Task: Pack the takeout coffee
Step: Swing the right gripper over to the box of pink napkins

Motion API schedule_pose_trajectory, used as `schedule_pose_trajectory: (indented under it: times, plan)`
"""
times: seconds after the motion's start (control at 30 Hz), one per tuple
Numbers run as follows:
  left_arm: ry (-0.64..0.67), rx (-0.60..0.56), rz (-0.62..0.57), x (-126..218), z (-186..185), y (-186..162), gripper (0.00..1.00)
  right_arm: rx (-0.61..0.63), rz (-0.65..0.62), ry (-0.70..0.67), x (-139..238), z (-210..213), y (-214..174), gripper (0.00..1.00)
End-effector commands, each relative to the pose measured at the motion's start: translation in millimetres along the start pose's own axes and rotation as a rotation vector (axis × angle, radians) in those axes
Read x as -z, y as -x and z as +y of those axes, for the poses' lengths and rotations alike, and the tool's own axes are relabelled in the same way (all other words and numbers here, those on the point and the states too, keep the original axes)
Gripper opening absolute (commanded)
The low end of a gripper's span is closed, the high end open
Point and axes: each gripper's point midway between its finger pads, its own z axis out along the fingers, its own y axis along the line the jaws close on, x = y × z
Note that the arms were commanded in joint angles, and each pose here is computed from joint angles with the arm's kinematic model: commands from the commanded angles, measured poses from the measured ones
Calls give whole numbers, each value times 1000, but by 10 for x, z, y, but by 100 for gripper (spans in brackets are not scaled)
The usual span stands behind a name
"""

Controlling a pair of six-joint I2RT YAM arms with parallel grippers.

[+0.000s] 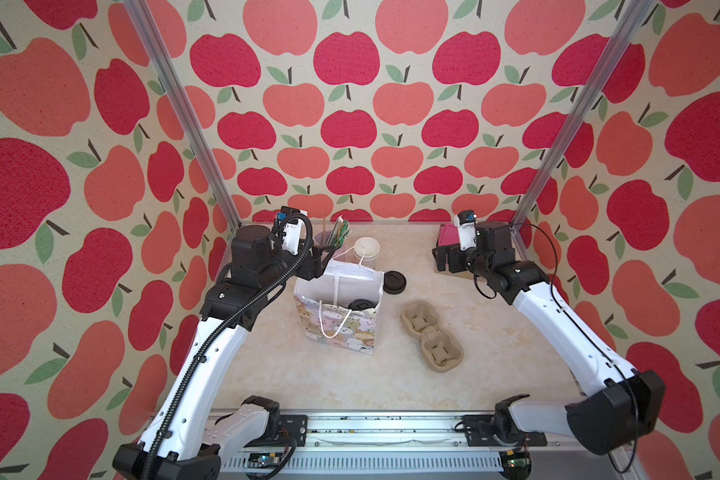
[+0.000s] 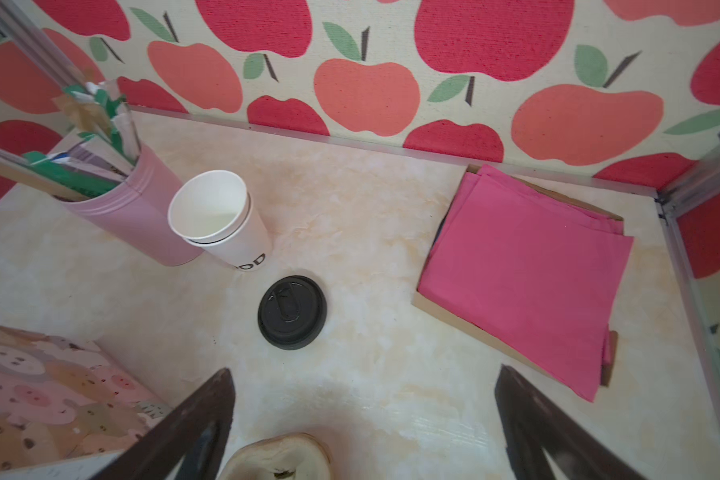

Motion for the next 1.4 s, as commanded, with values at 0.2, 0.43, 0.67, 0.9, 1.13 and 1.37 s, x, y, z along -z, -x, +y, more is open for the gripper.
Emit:
schedule_pose_trajectory:
  times: [0.2, 0.43, 0.67, 0.9, 1.13, 1.37]
  plan:
    - [-96, -67, -13, -91, -223, -7, 83, -414, 154, -155, -194, -1106, -547, 99]
    - [-96, -74, -1, -126, -225, -86, 88, -777, 108, -114, -380, -1617, -855, 85]
    - [-93, -83, -2, -125, -221, -126, 89, -1052, 91, -13, -708, -1881, -1081, 65]
    - [-92, -87, 3, -133, -210, -171, 90, -1184, 110, 76, -1011, -1895, -1214, 50]
    - [-86, -95, 6, -129, -202, -184, 91, -1288, 106, 156, -1244, -1885, -1295, 45]
    - [-84, -93, 8, -128, -194, -209, 91, -1318, 109, 133, -1314, -1927, -1396, 40]
